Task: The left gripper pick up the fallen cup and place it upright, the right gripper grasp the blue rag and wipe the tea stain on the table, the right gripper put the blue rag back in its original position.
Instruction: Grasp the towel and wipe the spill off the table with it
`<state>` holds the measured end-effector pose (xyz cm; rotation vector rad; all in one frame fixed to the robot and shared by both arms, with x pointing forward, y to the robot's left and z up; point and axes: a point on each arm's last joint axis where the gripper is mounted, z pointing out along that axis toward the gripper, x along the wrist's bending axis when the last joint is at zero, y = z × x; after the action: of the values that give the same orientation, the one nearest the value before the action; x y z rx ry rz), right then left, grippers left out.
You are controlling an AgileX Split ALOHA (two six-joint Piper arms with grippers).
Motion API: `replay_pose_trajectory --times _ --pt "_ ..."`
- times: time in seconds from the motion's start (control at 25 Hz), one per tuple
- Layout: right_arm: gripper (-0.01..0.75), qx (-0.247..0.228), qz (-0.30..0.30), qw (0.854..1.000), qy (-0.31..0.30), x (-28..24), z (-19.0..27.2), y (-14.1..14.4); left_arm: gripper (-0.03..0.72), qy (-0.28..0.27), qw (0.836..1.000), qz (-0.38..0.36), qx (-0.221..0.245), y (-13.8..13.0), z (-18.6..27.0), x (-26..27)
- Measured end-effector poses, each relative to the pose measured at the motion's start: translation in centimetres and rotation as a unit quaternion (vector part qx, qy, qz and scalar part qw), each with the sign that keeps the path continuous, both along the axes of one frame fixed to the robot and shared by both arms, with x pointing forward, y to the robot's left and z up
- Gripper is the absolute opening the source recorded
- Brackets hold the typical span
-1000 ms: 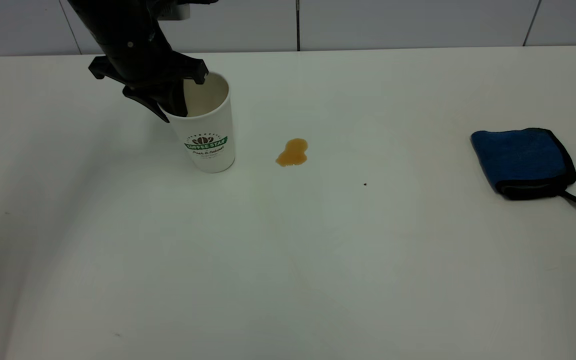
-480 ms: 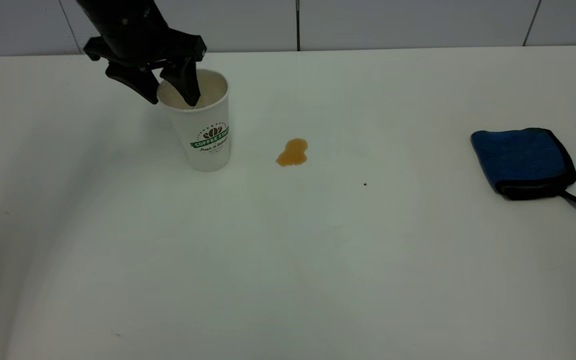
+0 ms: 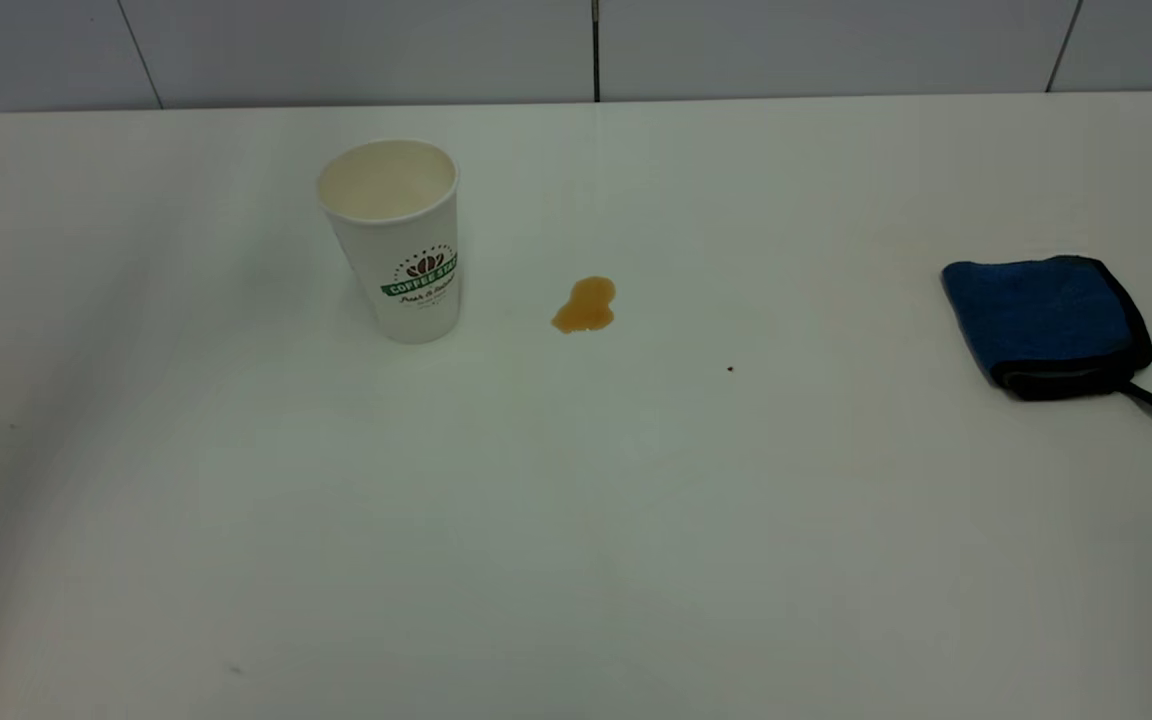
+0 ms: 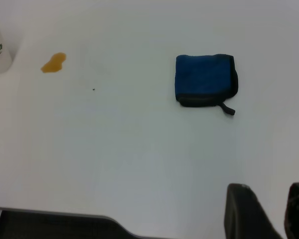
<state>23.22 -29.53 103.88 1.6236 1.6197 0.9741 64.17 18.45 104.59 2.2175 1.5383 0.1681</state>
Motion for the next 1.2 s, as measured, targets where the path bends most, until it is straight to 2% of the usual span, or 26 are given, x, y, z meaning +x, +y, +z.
replay_pose_trajectory --times 0.28,0.44,0.6,0.76,1.08,1.2 --pt "0.24 0.0 0.0 1.0 0.0 0.0 0.0 0.0 0.57 0.019 0.999 -0.033 0.017 1.0 9.1 -7.9" --pt "0.24 0.0 0.0 1.0 0.0 0.0 0.0 0.0 0.568 -0.034 0.998 -0.033 0.044 0.8 12.2 -11.1" --pt "0.24 0.0 0.0 1.0 0.0 0.0 0.0 0.0 0.568 -0.056 0.996 -0.019 0.071 1.4 13.1 -15.3" --pt "0.24 0.0 0.0 1.0 0.0 0.0 0.0 0.0 0.568 -0.043 0.996 -0.026 0.076 2.9 11.4 -20.9" --pt "0.24 0.0 0.0 1.0 0.0 0.0 0.0 0.0 0.568 0.015 0.994 -0.017 0.107 7.1 3.1 -29.6" --pt "0.24 0.0 0.0 1.0 0.0 0.0 0.0 0.0 0.568 0.006 0.994 -0.015 0.105 8.2 0.5 -31.8"
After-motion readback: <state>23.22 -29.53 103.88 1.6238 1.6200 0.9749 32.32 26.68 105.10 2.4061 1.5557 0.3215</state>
